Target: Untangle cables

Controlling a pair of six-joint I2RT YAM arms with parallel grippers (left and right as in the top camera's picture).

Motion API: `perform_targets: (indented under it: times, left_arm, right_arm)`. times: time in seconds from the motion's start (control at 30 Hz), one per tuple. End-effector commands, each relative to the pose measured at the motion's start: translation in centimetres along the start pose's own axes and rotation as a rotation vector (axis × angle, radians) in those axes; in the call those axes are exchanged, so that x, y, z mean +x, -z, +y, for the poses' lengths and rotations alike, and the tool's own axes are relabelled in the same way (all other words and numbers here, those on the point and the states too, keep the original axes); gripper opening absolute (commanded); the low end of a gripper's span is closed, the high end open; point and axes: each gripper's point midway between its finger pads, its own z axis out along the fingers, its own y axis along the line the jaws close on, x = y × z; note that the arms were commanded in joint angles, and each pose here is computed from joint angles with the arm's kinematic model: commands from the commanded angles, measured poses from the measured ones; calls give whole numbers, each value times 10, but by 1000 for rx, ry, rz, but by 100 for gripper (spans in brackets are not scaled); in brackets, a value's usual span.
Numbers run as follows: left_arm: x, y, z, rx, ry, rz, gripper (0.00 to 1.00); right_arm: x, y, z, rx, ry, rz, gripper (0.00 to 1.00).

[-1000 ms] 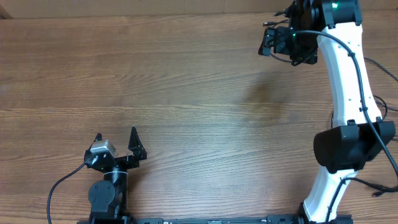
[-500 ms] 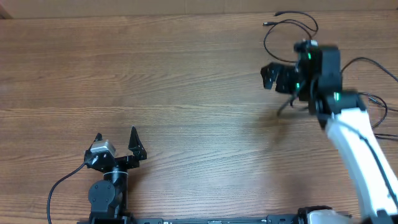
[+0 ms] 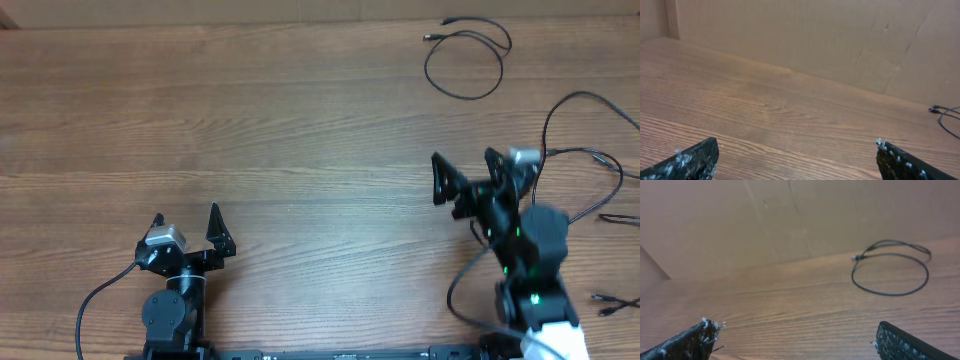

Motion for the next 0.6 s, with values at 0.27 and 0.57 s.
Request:
perform_targets:
  times: [0.27,0.57]
  left_arm:
    - [0,0,0,3,-14,-3,99]
    - [0,0,0,3,-14,-3,100]
  right_arm:
    - [26,41,1,-48,82,-168,100]
    - [40,55,-11,11,85,-165,100]
